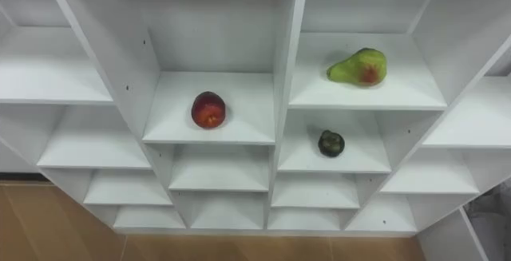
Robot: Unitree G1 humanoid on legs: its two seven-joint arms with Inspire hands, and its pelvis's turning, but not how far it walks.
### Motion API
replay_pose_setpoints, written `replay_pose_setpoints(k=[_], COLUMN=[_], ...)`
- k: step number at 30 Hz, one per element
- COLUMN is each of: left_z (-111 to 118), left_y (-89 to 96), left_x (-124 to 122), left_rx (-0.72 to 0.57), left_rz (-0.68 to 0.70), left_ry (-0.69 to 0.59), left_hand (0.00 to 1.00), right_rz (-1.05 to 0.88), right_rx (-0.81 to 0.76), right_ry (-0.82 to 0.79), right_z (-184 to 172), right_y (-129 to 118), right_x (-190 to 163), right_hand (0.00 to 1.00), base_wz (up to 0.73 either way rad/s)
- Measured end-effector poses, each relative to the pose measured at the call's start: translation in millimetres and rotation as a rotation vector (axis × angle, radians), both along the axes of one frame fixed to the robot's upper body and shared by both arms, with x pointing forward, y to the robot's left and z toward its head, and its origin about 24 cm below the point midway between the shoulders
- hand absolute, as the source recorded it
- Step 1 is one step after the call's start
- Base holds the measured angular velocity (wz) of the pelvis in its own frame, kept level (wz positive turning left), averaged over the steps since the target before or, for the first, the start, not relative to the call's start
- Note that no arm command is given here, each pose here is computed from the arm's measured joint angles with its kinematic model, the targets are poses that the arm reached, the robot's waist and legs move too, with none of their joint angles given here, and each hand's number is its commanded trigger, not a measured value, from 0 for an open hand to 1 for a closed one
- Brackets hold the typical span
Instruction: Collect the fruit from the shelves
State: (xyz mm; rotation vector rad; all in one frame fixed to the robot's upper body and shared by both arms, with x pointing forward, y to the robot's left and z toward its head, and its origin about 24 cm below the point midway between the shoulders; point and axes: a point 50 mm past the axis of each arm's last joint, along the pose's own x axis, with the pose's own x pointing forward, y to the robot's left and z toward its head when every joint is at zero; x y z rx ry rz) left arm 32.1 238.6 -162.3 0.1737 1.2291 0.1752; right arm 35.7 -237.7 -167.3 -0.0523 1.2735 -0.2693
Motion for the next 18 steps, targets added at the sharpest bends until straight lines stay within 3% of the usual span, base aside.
replay_pose_setpoints(k=[18], left_z=[0.9], left_y=[0.2], left_x=[3.1], left_rx=[0.01], left_rz=[-0.001], left_ry=[-0.024], left_hand=[1.0], right_rz=[0.013], right_rx=[0.022], right_ry=[-0.031], right_z=[0.9], right_y=[-0.2], right_x=[1.7], right_hand=[0.0], base_wz=[0.0])
